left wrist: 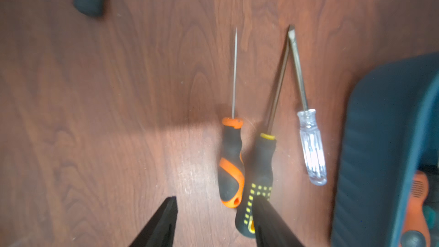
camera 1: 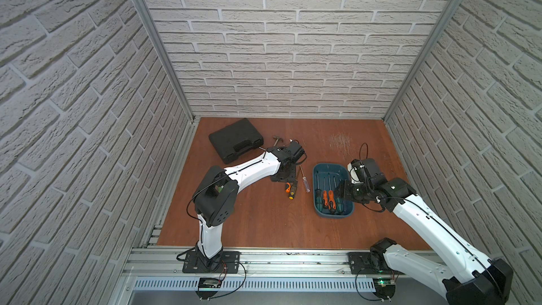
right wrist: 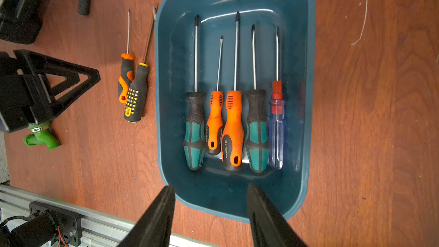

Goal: Put the screwdriver on the desktop into the storage box
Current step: Pick up the screwdriver from the center of the board.

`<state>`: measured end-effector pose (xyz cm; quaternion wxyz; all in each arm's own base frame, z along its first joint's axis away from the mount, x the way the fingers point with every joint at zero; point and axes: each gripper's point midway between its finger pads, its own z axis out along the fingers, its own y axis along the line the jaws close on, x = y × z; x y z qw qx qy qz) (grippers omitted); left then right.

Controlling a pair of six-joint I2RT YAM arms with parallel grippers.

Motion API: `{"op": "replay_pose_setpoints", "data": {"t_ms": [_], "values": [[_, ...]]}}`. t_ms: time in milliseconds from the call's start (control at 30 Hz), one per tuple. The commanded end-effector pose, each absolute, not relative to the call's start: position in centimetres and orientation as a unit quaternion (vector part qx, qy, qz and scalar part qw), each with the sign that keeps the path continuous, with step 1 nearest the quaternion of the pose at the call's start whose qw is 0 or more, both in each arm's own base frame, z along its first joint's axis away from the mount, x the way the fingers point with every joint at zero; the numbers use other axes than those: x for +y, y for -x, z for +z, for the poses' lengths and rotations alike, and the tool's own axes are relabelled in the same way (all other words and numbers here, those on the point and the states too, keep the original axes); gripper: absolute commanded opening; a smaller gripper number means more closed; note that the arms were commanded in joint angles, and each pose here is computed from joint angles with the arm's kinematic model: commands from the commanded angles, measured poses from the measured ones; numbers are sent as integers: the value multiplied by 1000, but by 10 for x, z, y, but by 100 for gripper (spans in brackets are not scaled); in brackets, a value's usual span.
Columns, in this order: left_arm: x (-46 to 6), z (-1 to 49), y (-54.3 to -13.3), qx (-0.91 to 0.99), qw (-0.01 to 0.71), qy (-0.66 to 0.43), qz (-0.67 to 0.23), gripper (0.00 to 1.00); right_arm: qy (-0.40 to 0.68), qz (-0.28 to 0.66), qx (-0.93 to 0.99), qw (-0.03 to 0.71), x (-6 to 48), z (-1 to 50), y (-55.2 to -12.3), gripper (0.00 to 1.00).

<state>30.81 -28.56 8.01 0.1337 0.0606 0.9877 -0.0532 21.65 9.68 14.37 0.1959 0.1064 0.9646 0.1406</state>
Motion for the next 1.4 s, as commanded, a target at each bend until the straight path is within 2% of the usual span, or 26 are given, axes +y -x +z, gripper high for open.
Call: {"op": "replay_pose_setpoints", "data": {"t_ms": [0,167,767,1167,1367], "values": [[-301,78,-315,986,118,-83,-79,57,-132,149,959,203,93,145,-215,54],[-305,59,-322,990,100,-75,-69,54,-136,153,959,196,94,142,-214,54],[-294,18,-321,997,62,-42,-32,31,-143,173,956,189,100,137,-214,52],[-284,16,-317,997,61,-36,-15,17,-138,176,956,191,102,140,-217,52],[-279,55,-326,993,117,-26,-10,14,-139,178,955,193,102,142,-217,52]]}}
